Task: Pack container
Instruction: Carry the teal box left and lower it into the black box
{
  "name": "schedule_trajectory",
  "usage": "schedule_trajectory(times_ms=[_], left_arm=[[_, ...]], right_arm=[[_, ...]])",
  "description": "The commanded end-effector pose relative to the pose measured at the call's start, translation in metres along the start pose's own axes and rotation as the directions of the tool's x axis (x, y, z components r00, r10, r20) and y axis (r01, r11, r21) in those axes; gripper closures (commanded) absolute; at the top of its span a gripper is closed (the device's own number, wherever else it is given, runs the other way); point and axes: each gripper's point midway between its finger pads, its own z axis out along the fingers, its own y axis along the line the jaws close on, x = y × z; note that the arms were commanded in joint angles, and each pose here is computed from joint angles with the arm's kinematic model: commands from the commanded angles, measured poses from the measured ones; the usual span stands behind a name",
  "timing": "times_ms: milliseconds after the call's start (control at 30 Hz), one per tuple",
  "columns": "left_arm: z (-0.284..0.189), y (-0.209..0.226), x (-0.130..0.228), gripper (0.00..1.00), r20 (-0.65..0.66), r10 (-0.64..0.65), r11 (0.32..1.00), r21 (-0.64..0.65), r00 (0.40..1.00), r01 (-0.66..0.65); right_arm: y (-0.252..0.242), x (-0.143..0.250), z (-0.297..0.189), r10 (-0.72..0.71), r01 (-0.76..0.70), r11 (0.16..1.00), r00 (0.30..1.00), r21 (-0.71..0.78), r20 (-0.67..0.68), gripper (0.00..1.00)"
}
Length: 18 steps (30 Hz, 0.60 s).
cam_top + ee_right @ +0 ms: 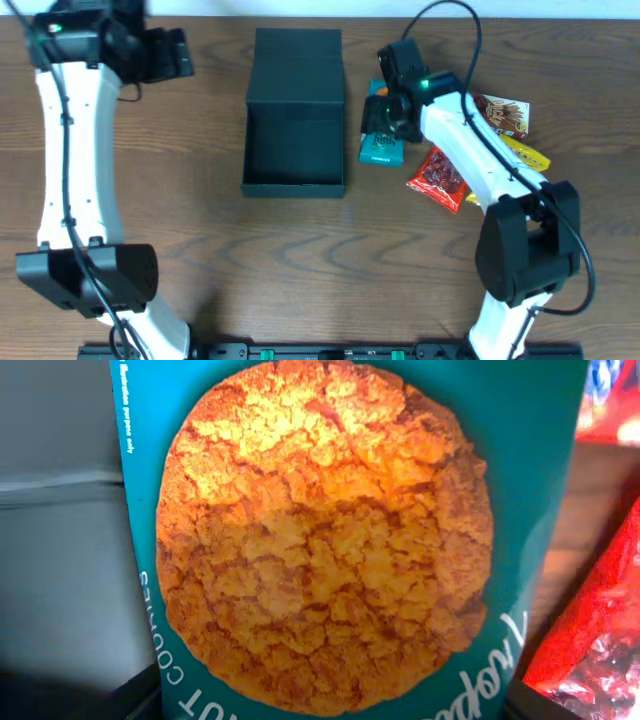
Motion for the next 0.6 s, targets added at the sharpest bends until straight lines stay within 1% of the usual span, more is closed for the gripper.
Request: schedule_trajectory(times_ms=[0,100,233,367,567], left_arm=[[0.002,0.030,-0.001,0.05,-0.008,-0.046,0.998,-0.042,0.999,0.046],[-0.001,0.050,0.000,0.05,-0.012,-0.087,0.994,-0.065,0.996,0.086],[-0.003,0.065,0.003,0.05,-0.020,-0.120,0.990,-0.076,0.993,0.118],[-0.003,0.066,0.004,0.05,-0.024,-0.124,0.989,-0.079,0.992,0.122],[-0.003,0.066,0.004,0.05,-0.023,-0.132,0.988,-0.079,0.991,0.130]], right_arm=[[0.042,-0.011,-0.027,-0.092,0.095,0.994,0.994,-0.059,0.063,0.34],[0.074,-0.007,-0.042,-0.137,0.146,0.984,0.986,-0.099,0.091,0.32],[0.120,0.013,-0.050,-0.169,0.185,0.970,0.979,-0.157,0.111,0.30],[0.150,0.033,-0.044,-0.202,0.220,0.958,0.973,-0.186,0.110,0.28],[0.184,0.053,-0.025,-0.168,0.187,0.955,0.981,-0.230,0.099,0.25]])
